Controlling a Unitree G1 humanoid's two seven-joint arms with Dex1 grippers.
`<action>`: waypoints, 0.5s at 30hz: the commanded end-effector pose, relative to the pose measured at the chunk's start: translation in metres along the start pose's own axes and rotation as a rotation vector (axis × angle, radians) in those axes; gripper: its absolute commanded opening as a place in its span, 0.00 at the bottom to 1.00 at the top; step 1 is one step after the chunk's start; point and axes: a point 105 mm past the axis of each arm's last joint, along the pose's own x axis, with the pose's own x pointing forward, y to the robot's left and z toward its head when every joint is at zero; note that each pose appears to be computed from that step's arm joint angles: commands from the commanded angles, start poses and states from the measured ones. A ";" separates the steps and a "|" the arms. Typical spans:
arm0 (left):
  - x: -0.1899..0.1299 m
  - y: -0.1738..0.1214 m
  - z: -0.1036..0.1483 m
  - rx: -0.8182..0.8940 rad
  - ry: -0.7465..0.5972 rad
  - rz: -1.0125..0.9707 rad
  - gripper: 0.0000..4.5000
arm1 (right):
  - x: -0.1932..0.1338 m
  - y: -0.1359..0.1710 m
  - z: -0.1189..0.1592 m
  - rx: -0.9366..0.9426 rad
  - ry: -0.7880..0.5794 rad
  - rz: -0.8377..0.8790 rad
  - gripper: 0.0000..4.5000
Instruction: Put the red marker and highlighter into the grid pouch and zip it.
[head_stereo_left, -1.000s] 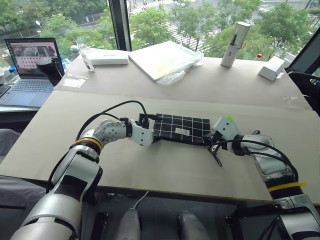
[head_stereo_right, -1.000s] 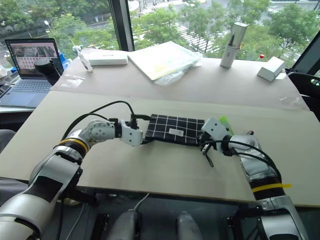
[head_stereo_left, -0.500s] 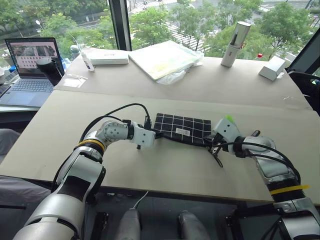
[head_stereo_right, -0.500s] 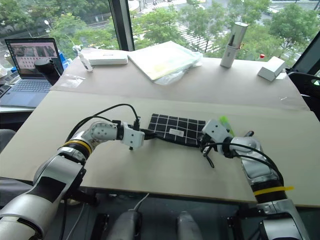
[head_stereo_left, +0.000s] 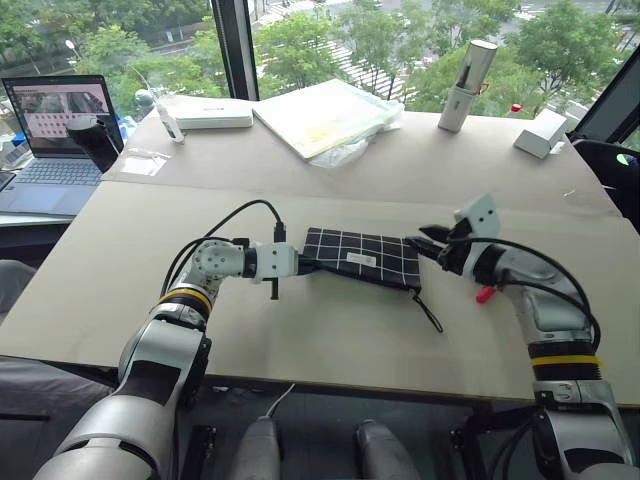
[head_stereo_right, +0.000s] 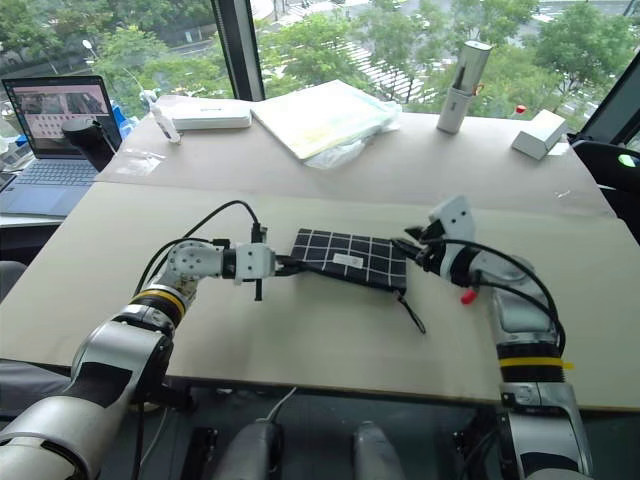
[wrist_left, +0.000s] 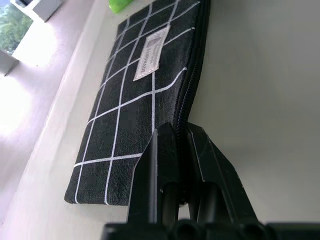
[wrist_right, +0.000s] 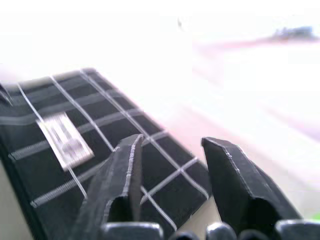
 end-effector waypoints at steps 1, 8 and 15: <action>-0.014 0.021 0.001 -0.023 -0.004 0.117 0.00 | -0.017 0.009 0.025 0.028 -0.059 0.092 0.54; -0.030 0.046 -0.004 -0.060 0.051 0.314 0.00 | -0.025 0.039 0.013 -0.080 0.060 0.198 0.54; -0.023 0.043 0.004 -0.078 0.055 0.343 0.00 | 0.020 0.039 -0.037 -0.120 0.192 0.053 0.54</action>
